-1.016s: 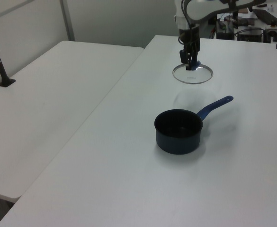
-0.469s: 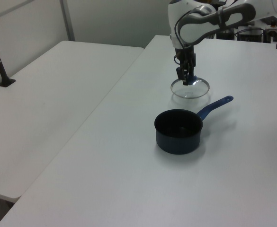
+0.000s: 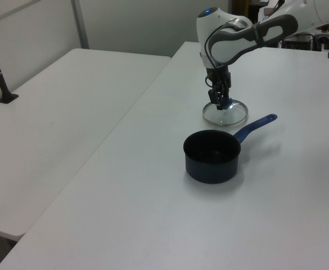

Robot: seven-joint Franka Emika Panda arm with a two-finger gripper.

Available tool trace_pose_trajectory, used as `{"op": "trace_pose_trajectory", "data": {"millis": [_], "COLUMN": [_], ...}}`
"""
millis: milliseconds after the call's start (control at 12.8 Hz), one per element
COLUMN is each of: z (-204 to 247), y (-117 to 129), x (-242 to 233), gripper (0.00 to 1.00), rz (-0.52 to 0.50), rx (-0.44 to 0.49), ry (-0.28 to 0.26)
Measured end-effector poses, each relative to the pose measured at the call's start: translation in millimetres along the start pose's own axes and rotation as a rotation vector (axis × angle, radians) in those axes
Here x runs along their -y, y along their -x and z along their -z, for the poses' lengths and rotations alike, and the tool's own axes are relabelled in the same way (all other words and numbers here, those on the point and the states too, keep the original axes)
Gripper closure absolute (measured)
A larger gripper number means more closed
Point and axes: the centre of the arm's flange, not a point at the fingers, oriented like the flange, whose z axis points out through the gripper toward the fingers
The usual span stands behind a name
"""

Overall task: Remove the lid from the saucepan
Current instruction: 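Lower the glass lid flat onto the table beside the saucepan, then open the gripper, release the knob, and raise the gripper away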

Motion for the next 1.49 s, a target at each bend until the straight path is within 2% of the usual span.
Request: {"op": "trace_pose_trajectory", "data": {"millis": [391,782,938,1016,1251,1486], "z": [-0.4,-9.2,-8.3,-4.4,39.6,138.2], "y": [0.1,2.8,2.7,2.3,9.4,51.7], "x": [0.0,-0.6,-0.5,-0.6,-5.1,-13.7], "gripper": [0.40,0.32,0.03,0.00,0.00,0.00], "rz": [0.000,-0.001,-0.001,-0.001,-0.004,-0.021], "rx": [0.000,0.018,0.017,0.010,-0.026,-0.041], "ry": [0.000,0.001,0.000,-0.001,-0.020,-0.073]}}
